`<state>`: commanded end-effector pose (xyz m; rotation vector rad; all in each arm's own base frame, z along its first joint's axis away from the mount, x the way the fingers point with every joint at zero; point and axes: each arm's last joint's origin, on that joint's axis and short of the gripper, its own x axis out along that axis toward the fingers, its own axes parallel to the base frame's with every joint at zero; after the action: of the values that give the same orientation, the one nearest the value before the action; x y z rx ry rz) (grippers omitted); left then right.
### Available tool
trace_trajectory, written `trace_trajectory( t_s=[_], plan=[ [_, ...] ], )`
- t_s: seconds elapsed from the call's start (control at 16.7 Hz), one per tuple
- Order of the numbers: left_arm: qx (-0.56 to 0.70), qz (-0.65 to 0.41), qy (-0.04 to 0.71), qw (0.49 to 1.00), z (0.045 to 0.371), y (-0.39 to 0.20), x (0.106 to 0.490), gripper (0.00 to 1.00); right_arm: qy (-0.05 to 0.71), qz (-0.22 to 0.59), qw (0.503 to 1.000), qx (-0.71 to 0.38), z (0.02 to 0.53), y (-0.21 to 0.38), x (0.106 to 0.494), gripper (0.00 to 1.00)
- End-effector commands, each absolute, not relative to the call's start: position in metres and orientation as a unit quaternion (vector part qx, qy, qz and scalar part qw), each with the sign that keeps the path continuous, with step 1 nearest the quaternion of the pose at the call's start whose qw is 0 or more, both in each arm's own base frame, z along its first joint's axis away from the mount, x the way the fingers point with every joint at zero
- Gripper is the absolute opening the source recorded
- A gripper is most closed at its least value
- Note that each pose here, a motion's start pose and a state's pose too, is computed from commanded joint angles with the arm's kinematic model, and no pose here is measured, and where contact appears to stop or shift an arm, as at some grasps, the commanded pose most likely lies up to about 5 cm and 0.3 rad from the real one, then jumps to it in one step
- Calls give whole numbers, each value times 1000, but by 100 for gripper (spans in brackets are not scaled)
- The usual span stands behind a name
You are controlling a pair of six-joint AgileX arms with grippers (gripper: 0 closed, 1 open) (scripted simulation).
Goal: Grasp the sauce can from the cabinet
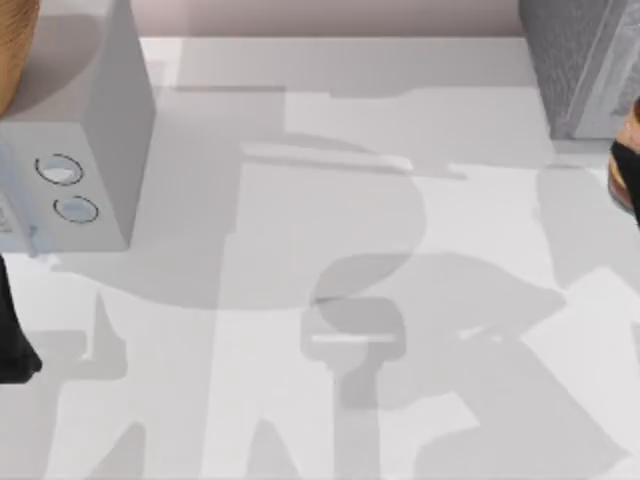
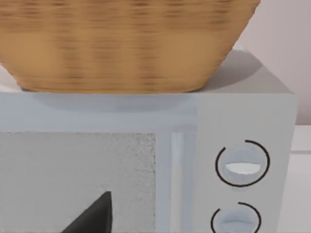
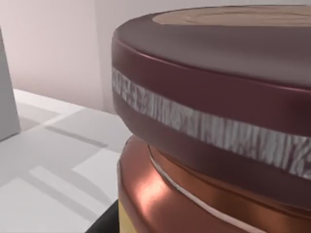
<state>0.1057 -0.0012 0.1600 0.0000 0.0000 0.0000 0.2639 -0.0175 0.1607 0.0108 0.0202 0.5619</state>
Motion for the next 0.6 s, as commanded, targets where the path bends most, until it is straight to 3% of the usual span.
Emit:
trace_trajectory(
  t_s=[0.6],
  plan=[
    [0, 0, 0, 1000, 160, -1, 106, 100, 5, 355, 935, 4, 99, -32, 300, 0]
  ],
)
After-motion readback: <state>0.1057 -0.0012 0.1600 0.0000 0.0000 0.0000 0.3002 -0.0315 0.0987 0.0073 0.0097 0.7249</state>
